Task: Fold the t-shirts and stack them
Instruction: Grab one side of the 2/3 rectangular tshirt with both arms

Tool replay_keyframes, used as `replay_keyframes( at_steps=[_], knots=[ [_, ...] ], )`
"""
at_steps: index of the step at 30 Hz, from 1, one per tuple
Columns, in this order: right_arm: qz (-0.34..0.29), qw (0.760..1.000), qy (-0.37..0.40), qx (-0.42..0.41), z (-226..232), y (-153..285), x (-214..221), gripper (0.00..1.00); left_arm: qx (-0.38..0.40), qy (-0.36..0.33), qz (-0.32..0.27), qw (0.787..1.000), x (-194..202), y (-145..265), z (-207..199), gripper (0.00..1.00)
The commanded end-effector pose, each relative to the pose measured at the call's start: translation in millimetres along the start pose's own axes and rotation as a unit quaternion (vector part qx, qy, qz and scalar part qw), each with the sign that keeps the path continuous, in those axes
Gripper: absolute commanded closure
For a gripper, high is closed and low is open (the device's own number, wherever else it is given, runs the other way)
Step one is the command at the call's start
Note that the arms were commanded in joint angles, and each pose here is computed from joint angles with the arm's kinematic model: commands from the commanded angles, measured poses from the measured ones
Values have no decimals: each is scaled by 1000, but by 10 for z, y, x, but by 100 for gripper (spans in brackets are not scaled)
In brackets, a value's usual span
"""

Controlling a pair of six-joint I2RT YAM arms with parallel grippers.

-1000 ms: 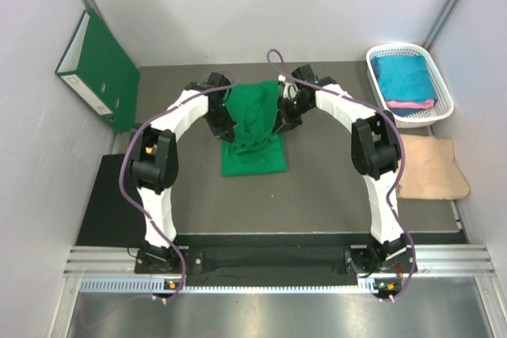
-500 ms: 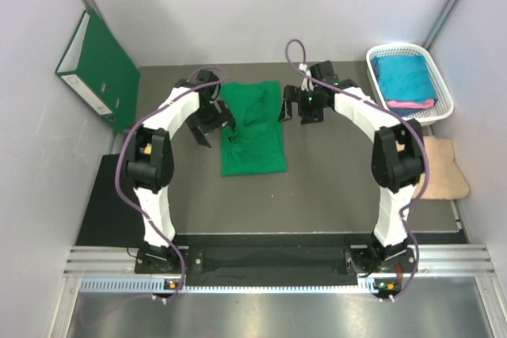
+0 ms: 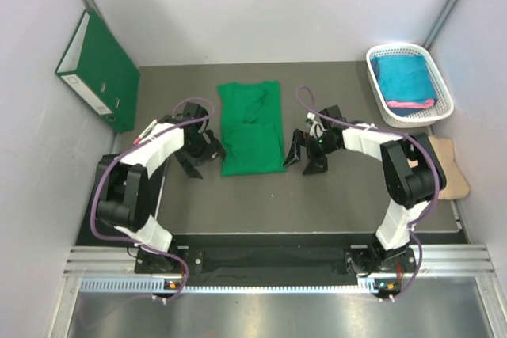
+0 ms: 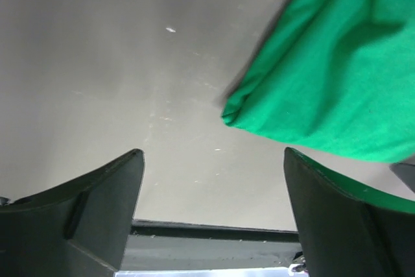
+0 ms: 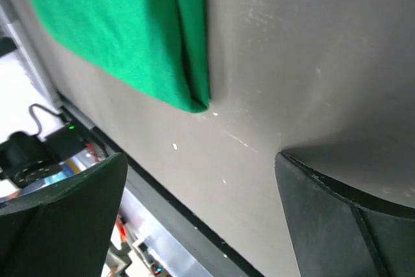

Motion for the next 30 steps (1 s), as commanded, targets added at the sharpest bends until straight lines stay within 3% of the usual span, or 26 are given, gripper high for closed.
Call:
replay_keyframes(
  at_steps=[1, 8, 13, 14, 16, 17, 18, 21, 30],
  knots=[
    [-24, 999, 6, -39, 5, -109, -5, 5, 73, 2, -22, 997, 54, 19, -97, 10],
    [-27, 998, 4, -57, 93, -199, -95, 13, 122, 0, -21, 992, 146, -178, -152, 25],
    [-10, 998, 3, -63, 152, -369, -94, 34, 106, -2, -6, 994, 206, -356, -196, 39],
    [-9, 998, 0, -67, 172, -384, -108, 37, 106, -3, -5, 994, 224, -377, -216, 51],
    [3, 997, 3, -74, 212, -458, -85, 53, 104, 0, -4, 995, 227, -400, -233, 68],
    [8, 997, 2, -76, 233, -482, -76, 60, 102, 2, -2, 995, 239, -413, -240, 88],
    [12, 997, 3, -76, 243, -515, -59, 76, 101, 2, -4, 995, 230, -411, -249, 98],
    [8, 997, 2, -78, 263, -504, -28, 93, 78, 3, -5, 997, 224, -417, -223, 100],
    [-5, 999, 29, -45, 313, -232, 108, 97, 55, -2, -4, 998, 331, -230, -54, 100]
  ],
)
Point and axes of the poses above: each gripper's point midway between its finger pads, its own y axis back along the fingers, its own z axis along the line the jaws close on, x = y × z, the point moved 9 cm from there along y, back along the fingers, and after that the axes turned 1 degree about -y, right-handed, at the moved point
